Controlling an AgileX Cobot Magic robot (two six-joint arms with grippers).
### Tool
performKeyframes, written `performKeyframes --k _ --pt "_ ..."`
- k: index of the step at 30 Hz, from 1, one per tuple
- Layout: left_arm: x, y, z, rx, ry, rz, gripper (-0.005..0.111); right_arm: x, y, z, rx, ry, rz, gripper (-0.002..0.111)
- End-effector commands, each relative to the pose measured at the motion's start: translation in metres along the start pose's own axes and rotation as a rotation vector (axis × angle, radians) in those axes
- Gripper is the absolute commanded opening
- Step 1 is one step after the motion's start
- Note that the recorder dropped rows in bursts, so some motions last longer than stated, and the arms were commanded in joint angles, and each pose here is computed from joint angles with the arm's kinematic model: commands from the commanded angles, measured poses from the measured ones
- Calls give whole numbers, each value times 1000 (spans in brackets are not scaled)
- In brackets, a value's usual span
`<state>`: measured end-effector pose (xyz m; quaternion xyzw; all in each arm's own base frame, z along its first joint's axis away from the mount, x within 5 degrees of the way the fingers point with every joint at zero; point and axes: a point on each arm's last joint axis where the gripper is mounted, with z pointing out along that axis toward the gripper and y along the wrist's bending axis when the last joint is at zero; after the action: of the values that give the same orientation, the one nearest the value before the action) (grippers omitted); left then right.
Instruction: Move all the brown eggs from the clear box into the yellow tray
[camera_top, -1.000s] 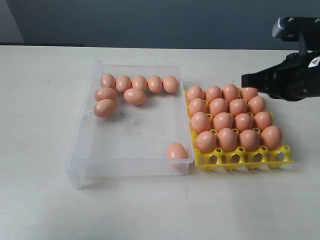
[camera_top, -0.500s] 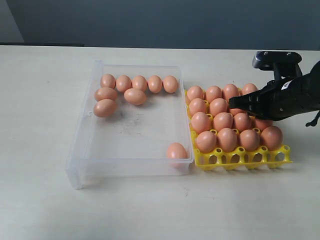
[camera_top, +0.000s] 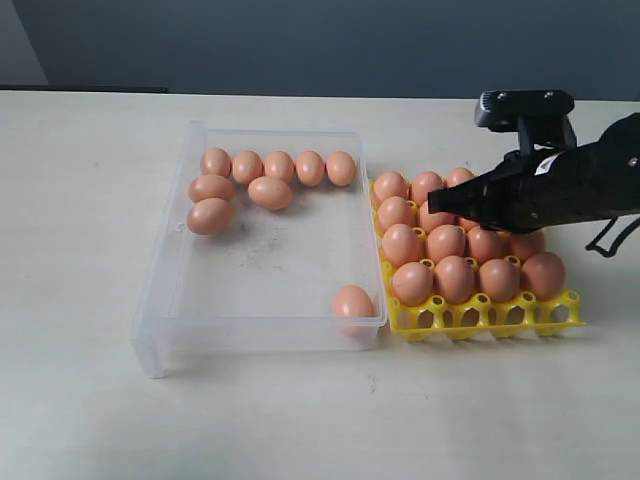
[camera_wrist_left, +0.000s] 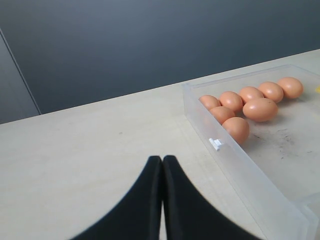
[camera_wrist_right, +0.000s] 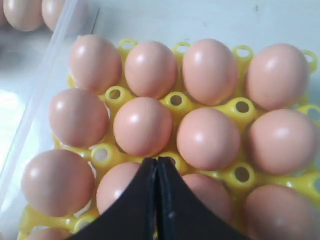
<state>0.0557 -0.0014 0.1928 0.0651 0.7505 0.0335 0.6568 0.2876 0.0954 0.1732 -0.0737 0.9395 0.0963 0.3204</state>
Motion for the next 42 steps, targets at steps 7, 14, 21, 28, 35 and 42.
performKeyframes --k 7,14,21,28,35,42 --pt "-2 0 0 -1 -16 -3 0 5 2 7 0 31 -45 -1" --pt "-2 0 0 -1 -16 -3 0 7 2 7 -2 55 -57 -1" --pt "-2 0 0 -1 -16 -3 0 8 2 7 -3 69 -70 -1" --pt "-2 0 0 -1 -16 -3 0 8 -4 7 9 81 -71 -1" --pt "-2 0 0 -1 -16 -3 0 6 -16 5 33 78 -24 -1" --pt "-2 0 0 -1 -16 -3 0 -1 -14 -6 29 22 -29 -1"
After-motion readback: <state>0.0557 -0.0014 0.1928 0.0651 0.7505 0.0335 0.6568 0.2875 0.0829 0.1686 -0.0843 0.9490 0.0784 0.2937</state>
